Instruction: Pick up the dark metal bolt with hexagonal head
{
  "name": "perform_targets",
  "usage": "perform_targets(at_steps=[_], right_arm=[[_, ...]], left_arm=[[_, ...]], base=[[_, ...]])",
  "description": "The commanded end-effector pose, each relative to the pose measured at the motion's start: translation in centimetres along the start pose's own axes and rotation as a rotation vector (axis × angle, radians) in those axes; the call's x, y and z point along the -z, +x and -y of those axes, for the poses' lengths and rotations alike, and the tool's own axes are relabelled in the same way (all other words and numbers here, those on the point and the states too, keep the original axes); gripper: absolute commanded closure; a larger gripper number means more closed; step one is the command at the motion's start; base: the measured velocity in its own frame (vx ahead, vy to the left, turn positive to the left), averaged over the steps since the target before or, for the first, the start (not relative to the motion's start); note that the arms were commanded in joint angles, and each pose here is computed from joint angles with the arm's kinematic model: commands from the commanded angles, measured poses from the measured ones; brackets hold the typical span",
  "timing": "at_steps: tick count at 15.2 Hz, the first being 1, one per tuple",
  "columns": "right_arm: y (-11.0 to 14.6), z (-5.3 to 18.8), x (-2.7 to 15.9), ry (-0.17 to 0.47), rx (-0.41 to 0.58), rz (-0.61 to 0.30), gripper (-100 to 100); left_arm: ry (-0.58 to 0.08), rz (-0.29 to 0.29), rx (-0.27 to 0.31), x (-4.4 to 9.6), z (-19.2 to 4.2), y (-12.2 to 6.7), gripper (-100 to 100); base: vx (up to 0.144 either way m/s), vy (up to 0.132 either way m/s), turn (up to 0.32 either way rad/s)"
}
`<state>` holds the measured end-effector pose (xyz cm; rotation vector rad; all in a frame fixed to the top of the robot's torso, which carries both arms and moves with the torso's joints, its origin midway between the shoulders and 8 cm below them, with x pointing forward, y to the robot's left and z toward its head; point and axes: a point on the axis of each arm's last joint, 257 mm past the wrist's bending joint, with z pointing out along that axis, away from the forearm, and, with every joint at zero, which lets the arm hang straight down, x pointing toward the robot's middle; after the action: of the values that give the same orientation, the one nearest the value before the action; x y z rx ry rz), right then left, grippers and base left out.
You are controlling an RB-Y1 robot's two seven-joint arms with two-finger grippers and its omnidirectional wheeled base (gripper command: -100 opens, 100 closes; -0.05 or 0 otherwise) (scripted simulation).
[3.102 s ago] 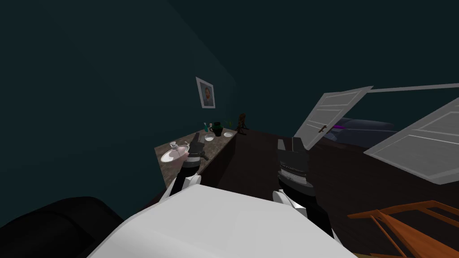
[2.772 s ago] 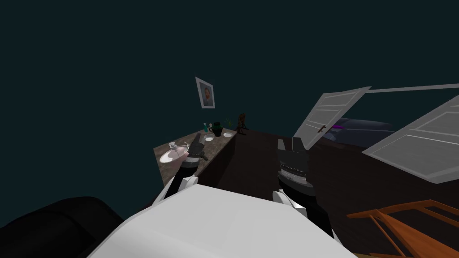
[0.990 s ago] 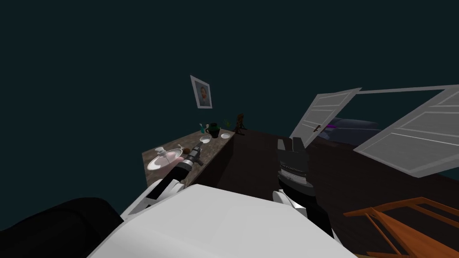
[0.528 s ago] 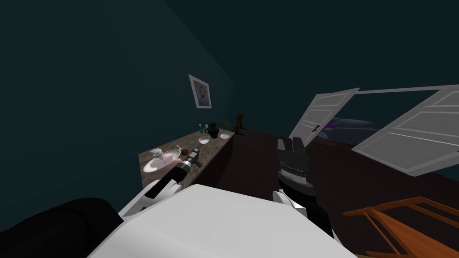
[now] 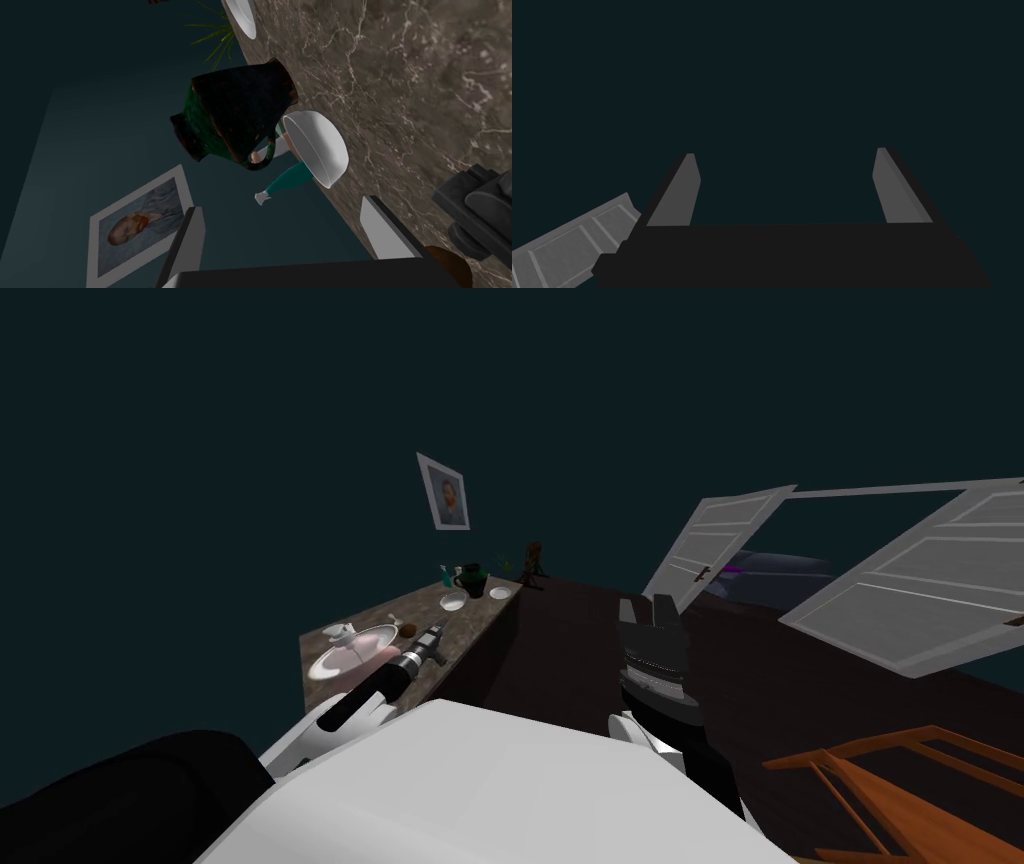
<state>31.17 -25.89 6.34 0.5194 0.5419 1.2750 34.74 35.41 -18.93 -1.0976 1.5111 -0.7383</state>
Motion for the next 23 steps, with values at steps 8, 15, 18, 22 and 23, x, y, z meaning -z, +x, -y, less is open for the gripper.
perform_targets(at_steps=[8, 15, 18, 22, 23], right_arm=[[0.0, 0.0, 0.0, 0.000, 0.000, 0.000, 0], [0.0, 0.0, 0.0, 0.000, 0.000, 0.000, 0], [0.0, 0.0, 0.0, 0.000, 0.000, 0.000, 0], [0.0, 0.0, 0.0, 0.000, 0.000, 0.000, 0], [0.0, 0.0, 0.0, 0.000, 0.000, 0.000, 0]], left_arm=[[-0.196, -0.026, -0.026, 1.5, -4.8, -0.6, -100], [-0.323, -0.042, -0.040, 2.8, -7.8, -0.8, -100], [-0.380, -0.049, -0.047, 3.6, -9.1, -1.0, -100], [-0.461, -0.060, -0.058, 4.9, -10.9, -1.3, -100], [-0.483, -0.061, -0.059, 5.2, -11.4, -1.3, -100]], base=[[0.028, -0.005, -0.019], [0.030, -0.005, -0.019], [0.032, -0.006, -0.019], [0.035, -0.001, -0.022], [0.041, -0.002, -0.030]])
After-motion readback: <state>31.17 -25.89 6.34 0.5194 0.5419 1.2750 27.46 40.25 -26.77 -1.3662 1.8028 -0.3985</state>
